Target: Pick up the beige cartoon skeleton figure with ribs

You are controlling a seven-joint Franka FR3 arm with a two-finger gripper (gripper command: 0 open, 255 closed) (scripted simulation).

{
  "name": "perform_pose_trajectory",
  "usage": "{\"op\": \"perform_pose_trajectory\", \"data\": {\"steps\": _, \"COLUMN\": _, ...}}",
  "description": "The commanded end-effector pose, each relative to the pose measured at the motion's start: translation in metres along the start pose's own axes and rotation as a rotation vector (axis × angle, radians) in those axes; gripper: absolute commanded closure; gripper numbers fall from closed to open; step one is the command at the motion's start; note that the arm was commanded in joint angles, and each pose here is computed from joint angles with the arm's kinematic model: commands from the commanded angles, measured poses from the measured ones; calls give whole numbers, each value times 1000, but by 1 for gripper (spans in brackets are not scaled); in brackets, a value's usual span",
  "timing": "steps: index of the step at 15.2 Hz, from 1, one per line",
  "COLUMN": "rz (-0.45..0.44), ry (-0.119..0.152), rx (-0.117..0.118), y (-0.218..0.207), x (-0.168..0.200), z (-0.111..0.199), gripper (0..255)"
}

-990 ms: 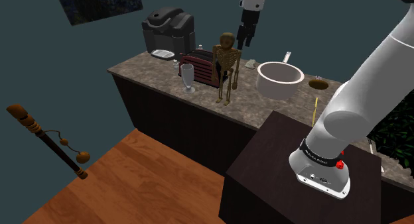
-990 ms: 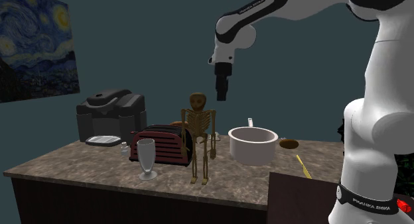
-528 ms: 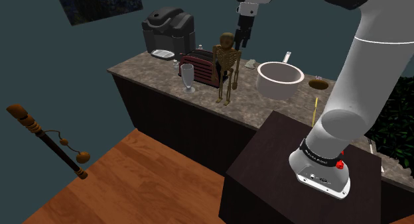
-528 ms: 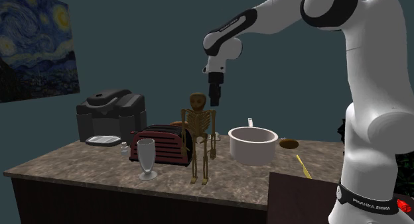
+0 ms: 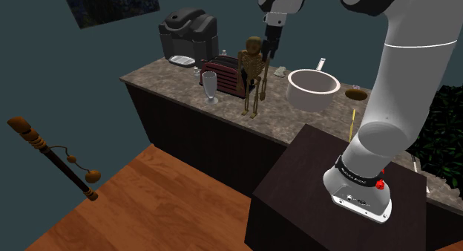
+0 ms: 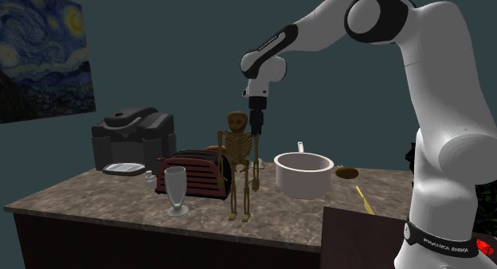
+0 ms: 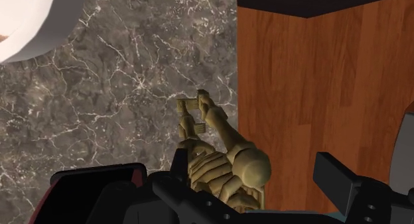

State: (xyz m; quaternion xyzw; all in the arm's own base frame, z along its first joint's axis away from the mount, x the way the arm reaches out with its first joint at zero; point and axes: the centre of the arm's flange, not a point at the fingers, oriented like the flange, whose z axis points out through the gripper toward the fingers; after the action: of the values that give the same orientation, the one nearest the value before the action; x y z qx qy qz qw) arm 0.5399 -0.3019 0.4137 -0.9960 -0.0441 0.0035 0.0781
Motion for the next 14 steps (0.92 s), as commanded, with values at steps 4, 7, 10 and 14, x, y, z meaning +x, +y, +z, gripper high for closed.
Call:
{"op": "perform_pose_trajectory", "data": {"steps": 4, "rz": 0, "ry": 0, "rx": 0, "y": 3, "x": 2, "z": 15, "gripper": 255}}
{"op": "perform_pose_trajectory", "data": {"steps": 7, "rz": 0, "ry": 0, "rx": 0, "y": 3, "x": 1, "z": 16, "gripper": 255}}
{"op": "perform_pose_trajectory", "data": {"steps": 10, "rz": 0, "ry": 0, "rx": 0, "y": 3, "x": 1, "z": 15, "gripper": 255}}
{"op": "perform_pose_trajectory", "data": {"steps": 14, "rz": 0, "ry": 0, "rx": 0, "y": 2, "x": 1, "z": 9, "gripper": 255}}
